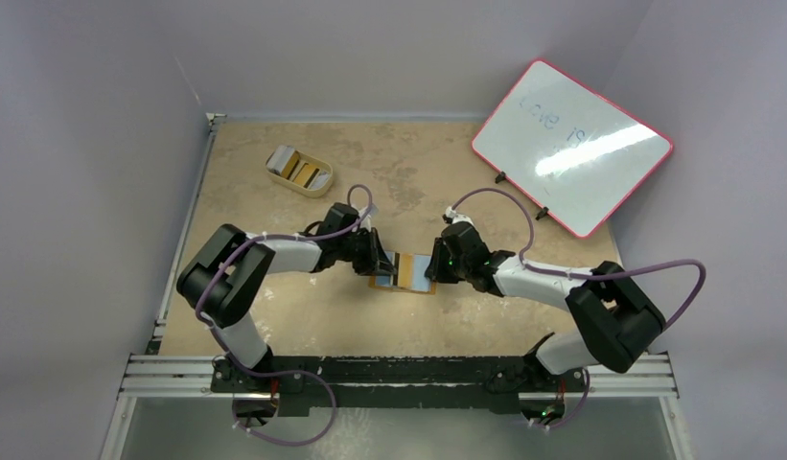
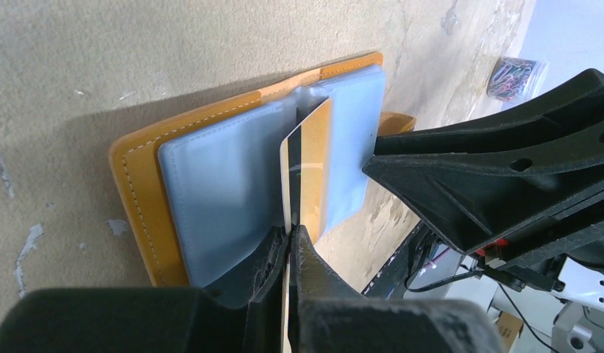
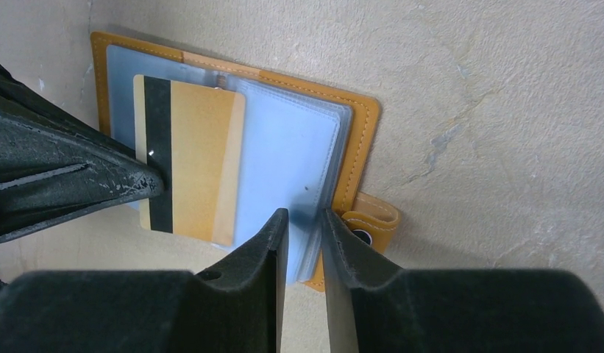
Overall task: Put the credit cards into the card holder
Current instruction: Insert the credit card into the card holder, then close the card holder at the center of the board.
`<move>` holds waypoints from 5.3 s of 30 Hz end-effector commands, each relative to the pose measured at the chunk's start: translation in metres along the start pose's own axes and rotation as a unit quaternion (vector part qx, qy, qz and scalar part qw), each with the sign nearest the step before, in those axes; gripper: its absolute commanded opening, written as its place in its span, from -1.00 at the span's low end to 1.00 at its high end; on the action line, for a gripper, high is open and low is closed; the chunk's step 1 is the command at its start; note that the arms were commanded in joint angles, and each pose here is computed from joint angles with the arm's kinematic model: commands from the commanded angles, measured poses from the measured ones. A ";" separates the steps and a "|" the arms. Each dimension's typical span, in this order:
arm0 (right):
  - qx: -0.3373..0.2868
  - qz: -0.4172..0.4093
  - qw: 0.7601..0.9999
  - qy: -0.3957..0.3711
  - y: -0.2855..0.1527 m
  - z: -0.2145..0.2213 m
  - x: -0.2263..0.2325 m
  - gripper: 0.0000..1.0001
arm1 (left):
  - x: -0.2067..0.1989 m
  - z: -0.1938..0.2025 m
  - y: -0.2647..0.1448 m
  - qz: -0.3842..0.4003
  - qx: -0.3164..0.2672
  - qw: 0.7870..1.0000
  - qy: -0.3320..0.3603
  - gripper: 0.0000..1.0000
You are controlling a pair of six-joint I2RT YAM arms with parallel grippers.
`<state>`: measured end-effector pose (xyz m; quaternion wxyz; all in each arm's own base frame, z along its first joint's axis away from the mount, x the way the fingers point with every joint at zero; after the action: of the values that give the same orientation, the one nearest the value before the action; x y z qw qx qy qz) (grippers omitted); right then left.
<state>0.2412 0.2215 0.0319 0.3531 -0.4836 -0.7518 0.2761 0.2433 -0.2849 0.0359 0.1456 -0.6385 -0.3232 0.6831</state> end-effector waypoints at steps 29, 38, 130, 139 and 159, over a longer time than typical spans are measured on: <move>-0.054 0.082 0.993 0.066 -0.053 -0.023 -0.031 0.12 | -0.025 -0.014 0.021 -0.017 -0.035 0.999 0.029 -0.51; -0.033 0.073 0.994 0.075 -0.036 -0.012 -0.028 0.27 | -0.025 -0.008 0.029 -0.044 -0.032 0.997 0.053 -0.60; -0.017 0.091 0.994 0.053 -0.006 0.008 -0.041 -0.83 | -0.060 -0.035 -0.033 -0.118 -0.180 0.970 0.111 -0.20; -0.018 0.085 0.995 0.052 -0.006 0.007 -0.040 -0.82 | 0.007 -0.063 -0.067 -0.233 -0.227 0.943 0.075 -0.97; -0.011 0.077 0.996 0.050 0.000 0.012 -0.038 -0.80 | 0.005 -0.025 -0.005 -0.114 -0.104 0.988 0.028 -0.93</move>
<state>0.2515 0.1876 0.0284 0.3572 -0.5681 -0.6994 0.2460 0.2762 -0.2417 0.0264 0.1994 -0.6060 -0.5359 0.5530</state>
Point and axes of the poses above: each gripper's point midway between its finger pads, its own y axis out along the fingers, its own x axis along the line the jaws close on, z = x × y, the point moved 1 cm from there along -y, back along the fingers, and after that the axes turned 13 degrees about -y, right-handed, at the moved point
